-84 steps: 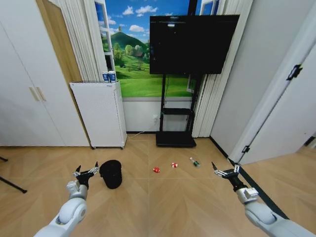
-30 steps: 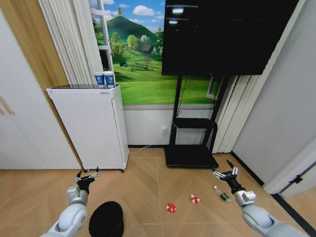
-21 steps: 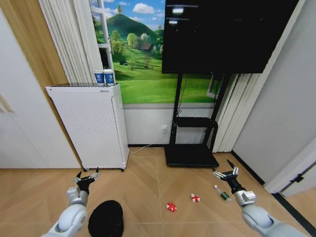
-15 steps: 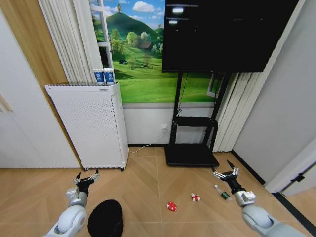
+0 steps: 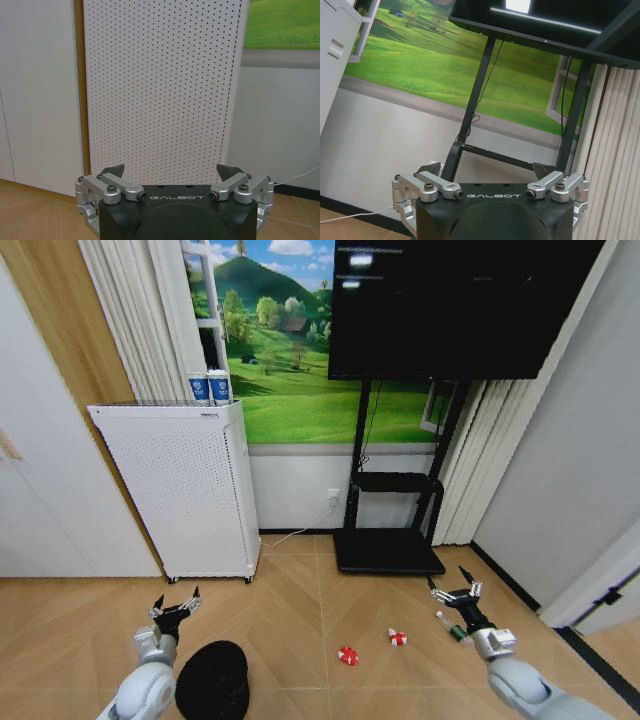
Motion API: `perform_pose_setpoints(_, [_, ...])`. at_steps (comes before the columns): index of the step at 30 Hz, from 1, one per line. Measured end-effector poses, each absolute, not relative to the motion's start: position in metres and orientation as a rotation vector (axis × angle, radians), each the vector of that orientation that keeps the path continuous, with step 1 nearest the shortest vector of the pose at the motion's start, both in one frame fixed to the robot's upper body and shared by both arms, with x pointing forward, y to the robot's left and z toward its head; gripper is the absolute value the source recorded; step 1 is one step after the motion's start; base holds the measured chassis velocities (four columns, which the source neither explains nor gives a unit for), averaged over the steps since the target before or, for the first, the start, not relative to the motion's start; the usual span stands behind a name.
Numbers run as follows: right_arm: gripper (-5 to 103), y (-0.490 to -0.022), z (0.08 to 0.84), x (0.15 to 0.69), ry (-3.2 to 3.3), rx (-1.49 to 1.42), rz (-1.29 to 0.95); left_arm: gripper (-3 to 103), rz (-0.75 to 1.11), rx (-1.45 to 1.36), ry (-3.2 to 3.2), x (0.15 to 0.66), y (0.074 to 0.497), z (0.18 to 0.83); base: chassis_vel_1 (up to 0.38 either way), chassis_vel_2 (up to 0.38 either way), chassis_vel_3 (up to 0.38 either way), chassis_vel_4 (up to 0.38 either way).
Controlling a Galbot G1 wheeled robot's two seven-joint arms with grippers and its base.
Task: Pick up the trash bin and place the garbage on the floor into it.
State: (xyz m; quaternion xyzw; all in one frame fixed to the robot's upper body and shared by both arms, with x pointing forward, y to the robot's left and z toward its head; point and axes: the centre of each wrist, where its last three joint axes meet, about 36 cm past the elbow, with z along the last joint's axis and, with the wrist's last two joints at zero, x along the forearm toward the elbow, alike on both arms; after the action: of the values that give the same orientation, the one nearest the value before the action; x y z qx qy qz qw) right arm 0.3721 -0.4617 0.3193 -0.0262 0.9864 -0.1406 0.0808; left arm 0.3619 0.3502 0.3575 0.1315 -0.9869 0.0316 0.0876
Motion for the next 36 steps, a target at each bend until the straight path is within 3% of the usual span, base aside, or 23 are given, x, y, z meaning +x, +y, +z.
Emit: perform_pose_setpoints(36, [100, -0.459, 0.313, 0.367, 2.959, -0.087, -0.411, 100, 0.105, 0.397, -2.903, 0.335, 0.343, 0.348, 0.000, 0.000, 0.000, 0.000])
